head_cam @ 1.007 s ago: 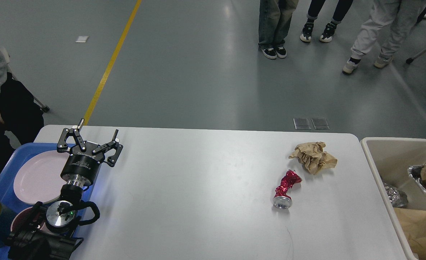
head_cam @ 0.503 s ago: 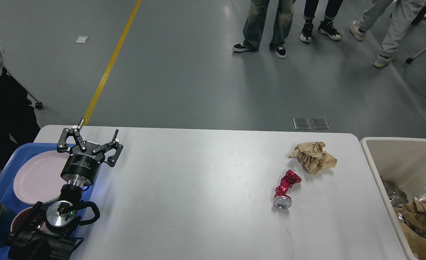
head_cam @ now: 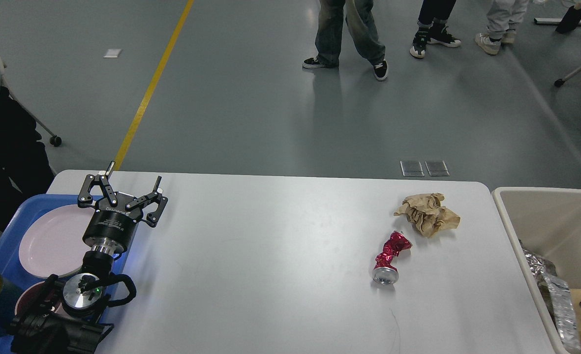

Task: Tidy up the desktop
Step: 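Raise the right gripper out of the bin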

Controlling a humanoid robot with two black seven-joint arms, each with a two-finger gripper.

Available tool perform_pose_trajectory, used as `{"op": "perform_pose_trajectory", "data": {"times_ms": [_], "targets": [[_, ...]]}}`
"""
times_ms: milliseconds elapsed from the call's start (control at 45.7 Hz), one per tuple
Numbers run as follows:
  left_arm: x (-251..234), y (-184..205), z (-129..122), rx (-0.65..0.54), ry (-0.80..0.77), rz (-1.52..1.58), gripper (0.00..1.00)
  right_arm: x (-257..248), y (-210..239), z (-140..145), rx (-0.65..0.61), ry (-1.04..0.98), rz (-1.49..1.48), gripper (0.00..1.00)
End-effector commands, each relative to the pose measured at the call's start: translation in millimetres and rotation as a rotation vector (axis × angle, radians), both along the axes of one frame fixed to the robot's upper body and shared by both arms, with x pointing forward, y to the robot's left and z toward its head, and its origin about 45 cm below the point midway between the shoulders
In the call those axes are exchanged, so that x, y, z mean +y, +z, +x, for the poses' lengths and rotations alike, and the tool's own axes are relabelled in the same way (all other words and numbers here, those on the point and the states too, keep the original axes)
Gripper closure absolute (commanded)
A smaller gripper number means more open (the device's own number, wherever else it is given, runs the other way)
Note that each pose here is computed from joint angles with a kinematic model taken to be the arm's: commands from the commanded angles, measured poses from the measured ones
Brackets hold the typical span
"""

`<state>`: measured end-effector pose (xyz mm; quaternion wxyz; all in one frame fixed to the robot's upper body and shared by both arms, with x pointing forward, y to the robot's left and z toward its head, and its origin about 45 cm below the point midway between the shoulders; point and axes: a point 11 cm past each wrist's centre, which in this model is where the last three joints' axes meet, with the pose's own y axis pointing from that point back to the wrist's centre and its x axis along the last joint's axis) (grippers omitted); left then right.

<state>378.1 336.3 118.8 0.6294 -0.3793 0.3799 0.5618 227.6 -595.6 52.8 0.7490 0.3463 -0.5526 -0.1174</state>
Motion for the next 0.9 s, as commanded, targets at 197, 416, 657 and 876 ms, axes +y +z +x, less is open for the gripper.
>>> {"op": "perform_pose_trajectory", "data": {"times_ms": [197, 416, 657, 876], "targets": [[0.0, 0.0, 0.0, 0.0, 0.0, 0.0, 0.03, 0.1, 44.8, 37.3, 0.022, 0.0, 0.101, 0.0], [0.0, 0.0, 0.0, 0.0, 0.0, 0.0, 0.03, 42.4, 92.7, 78.8, 0.222, 0.168, 0.237, 0.0], [0.0, 0.0, 0.0, 0.0, 0.0, 0.0, 0.03, 125.3, 172.1, 122.3, 0.423, 0.371, 0.374, 0.0], [0.0, 0.0, 0.0, 0.0, 0.0, 0.0, 0.03, 229.7, 246.8, 139.3, 0.5, 0.601, 0.48, 0.0]]}}
